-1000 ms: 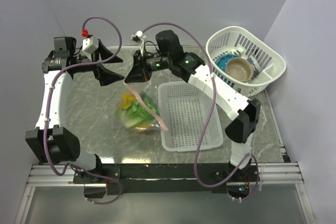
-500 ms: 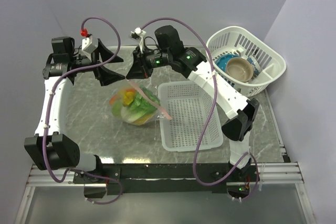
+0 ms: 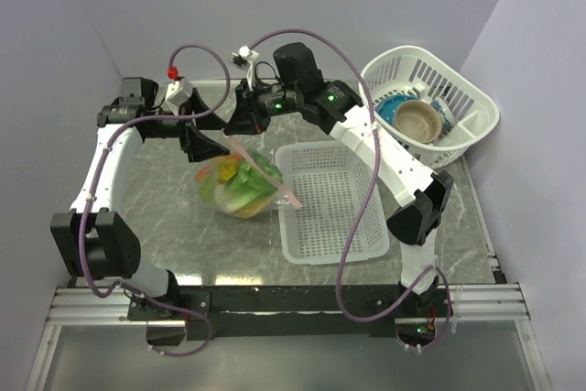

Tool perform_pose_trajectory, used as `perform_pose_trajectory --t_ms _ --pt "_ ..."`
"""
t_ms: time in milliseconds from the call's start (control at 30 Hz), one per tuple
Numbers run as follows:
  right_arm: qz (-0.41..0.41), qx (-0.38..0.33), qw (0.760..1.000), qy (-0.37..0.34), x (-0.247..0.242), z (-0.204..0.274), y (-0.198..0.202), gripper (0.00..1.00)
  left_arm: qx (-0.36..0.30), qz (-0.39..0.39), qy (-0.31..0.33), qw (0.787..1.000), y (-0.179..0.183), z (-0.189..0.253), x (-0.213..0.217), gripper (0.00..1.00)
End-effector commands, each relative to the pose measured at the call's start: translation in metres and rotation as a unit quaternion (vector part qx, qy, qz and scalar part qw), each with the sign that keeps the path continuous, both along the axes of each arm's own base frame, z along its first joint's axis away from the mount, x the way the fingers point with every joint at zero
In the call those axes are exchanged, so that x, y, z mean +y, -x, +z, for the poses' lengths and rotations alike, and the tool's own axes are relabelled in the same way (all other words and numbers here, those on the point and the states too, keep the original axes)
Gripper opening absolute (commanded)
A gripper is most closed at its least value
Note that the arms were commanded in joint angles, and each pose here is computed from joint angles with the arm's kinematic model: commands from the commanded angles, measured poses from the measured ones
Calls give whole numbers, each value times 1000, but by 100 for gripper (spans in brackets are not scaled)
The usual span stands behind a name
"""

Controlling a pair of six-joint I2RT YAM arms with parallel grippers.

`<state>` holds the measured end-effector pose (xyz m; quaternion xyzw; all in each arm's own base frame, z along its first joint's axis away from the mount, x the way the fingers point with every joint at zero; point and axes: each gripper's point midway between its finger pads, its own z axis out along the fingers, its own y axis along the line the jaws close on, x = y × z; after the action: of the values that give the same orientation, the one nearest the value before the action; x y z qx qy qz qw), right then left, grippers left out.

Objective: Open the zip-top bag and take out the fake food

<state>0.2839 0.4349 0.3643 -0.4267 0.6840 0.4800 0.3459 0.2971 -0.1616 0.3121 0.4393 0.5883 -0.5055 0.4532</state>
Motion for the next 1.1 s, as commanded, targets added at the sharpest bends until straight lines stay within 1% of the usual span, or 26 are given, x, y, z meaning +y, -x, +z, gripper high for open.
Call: perform_pose_trajectory --t_ms 0,133,267,333,400,433,467,500,533,567,600,633,667,700,733,767,800,833,1067 --pt "0 -56 997 -58 -11 50 -2 0 -31 -44 64 996 20 32 -6 90" --pt "2 -50 997 -56 -10 45 -2 0 -39 -48 71 996 21 36 -6 86" --pt "7 -38 998 -52 -7 37 -2 0 -50 -55 83 994 23 47 -7 80" --pt "8 -32 998 -49 -6 32 -2 0 -59 -58 87 993 25 51 -7 79" --pt "10 -31 998 -51 -6 32 -1 0 -74 -60 87 992 27 51 -7 75" --pt "11 -27 998 -50 -5 29 0 0 -69 -62 86 992 29 51 -8 73" --pt "11 -27 998 -51 -5 30 -1 0 -82 -66 84 991 26 48 -8 70" --pt "12 -27 998 -50 -5 29 0 0 -86 -68 82 991 28 49 -8 62" --pt "12 -28 998 -50 -5 29 0 0 -80 -68 82 991 29 48 -8 57" --pt "11 -27 998 -50 -5 29 0 0 -82 -69 82 991 29 45 -8 47" --pt "10 -28 998 -50 -5 29 -1 0 -86 -69 81 991 29 45 -8 44" --pt "11 -29 998 -50 -5 30 0 0 -75 -70 80 992 30 46 -8 40" --pt "10 -28 998 -49 -5 29 -1 0 -71 -70 80 992 30 45 -7 31" --pt "9 -28 998 -48 -5 28 -1 0 -80 -72 78 991 29 46 -7 24" --pt "8 -29 998 -48 -5 28 -1 0 -70 -72 77 992 29 44 -7 18" --pt "6 -30 998 -48 -6 29 -2 0 -69 -72 74 992 29 45 -7 7" --pt "3 -33 998 -45 -7 28 -3 0 -86 -73 71 991 27 48 -6 5" --pt "1 -32 999 -43 -7 27 -3 0 -67 -70 71 993 27 46 -4 5" --pt "-21 -35 999 -28 -12 10 -9 0 -81 -70 68 992 33 60 -2 6"
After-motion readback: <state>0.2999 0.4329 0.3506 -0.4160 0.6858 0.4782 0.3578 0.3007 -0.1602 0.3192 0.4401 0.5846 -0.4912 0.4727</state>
